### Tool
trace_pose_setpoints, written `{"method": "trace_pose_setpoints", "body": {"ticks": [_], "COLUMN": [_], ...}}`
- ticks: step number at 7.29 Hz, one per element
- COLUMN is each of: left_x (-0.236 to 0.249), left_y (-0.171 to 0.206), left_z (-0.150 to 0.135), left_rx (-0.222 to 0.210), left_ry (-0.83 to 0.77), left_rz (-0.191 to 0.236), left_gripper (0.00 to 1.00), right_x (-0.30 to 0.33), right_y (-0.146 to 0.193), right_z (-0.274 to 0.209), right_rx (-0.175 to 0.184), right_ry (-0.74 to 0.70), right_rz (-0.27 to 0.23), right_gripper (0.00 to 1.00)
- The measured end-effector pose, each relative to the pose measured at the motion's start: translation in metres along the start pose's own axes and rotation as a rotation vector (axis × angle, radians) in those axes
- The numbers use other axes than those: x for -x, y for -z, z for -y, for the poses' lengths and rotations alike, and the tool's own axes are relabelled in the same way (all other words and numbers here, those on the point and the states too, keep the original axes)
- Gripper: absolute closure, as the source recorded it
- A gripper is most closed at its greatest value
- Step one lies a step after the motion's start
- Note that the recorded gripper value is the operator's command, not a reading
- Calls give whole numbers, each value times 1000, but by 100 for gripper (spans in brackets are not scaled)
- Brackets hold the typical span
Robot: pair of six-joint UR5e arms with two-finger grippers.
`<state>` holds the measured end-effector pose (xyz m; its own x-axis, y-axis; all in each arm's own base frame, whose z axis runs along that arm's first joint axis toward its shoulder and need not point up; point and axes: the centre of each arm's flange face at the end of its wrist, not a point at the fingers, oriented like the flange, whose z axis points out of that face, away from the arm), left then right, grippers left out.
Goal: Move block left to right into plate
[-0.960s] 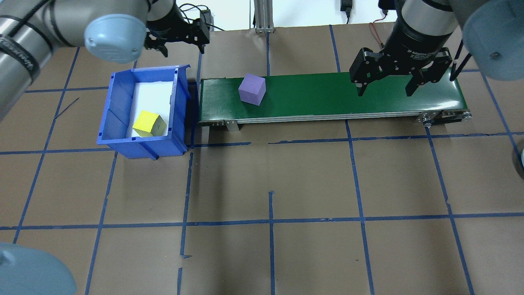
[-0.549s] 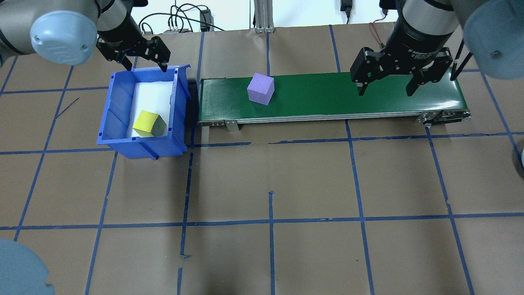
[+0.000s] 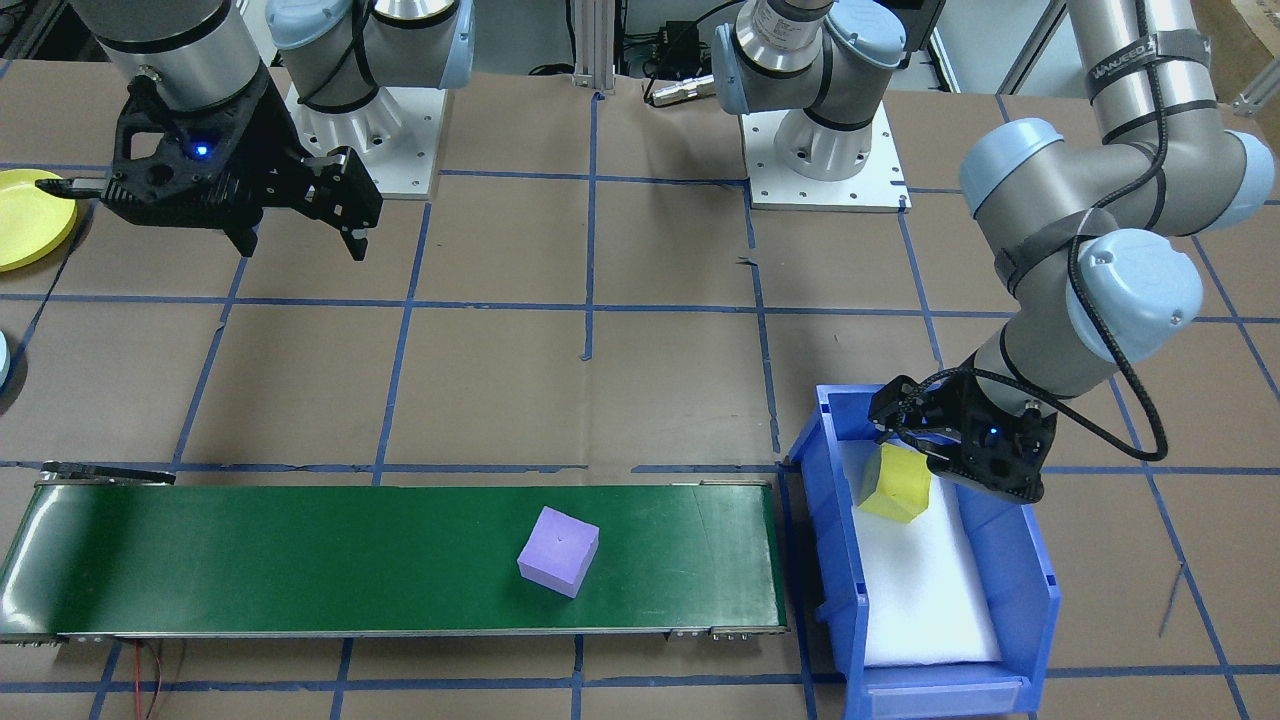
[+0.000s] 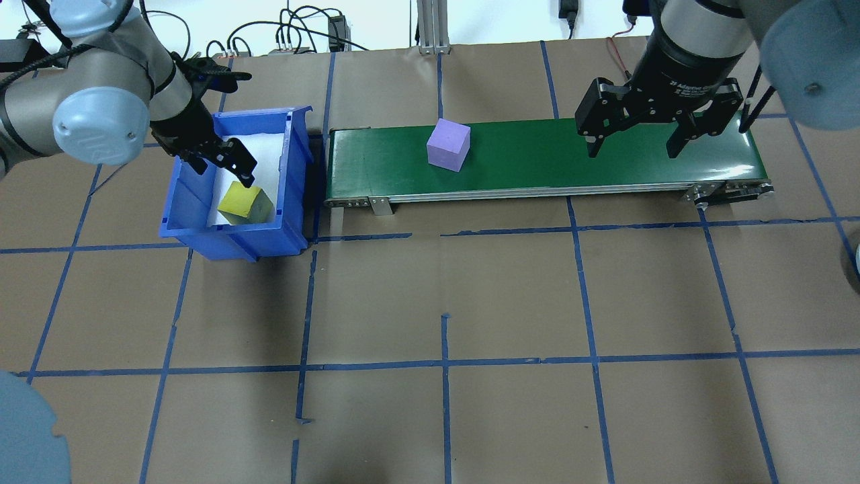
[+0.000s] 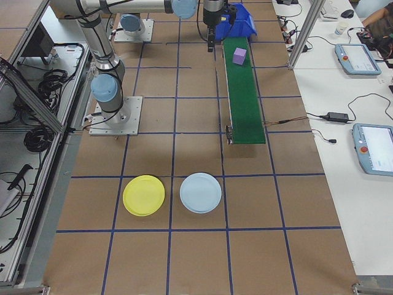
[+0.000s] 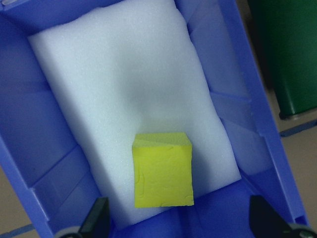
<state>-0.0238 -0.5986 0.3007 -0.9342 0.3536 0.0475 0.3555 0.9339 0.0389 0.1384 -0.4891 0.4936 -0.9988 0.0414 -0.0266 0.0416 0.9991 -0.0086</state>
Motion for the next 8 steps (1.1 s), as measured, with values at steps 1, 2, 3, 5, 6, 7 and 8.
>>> {"method": "trace_pose_setpoints", "body": {"ticks": [1,2,3,5,6,7,8], "left_x": [1,3,6,11,12,14,17], "left_y": [-22,-42,-63,-86,-87,-80,-63], "left_z": [-2,0,4,10,12,15,21], "left_rx": [0,-7,-3,0,-2,-16,-49], "left_ry": [-4,-6,-6,-5,1,34,103], "left_rz": [2,7,4,2,7,15,28], "left_gripper": [0,0,4,46,50,50,49], "right_x": [0,0,0,0,0,0,0], "right_y": [0,0,0,1,1,1,1], "right_z": [0,0,0,0,0,0,0], "right_rx": [0,0,0,-2,-2,-2,-2], "right_ry": [0,0,0,0,0,0,0], "right_rz": [0,1,1,0,0,0,0], "right_gripper": [0,0,0,0,0,0,0]}}
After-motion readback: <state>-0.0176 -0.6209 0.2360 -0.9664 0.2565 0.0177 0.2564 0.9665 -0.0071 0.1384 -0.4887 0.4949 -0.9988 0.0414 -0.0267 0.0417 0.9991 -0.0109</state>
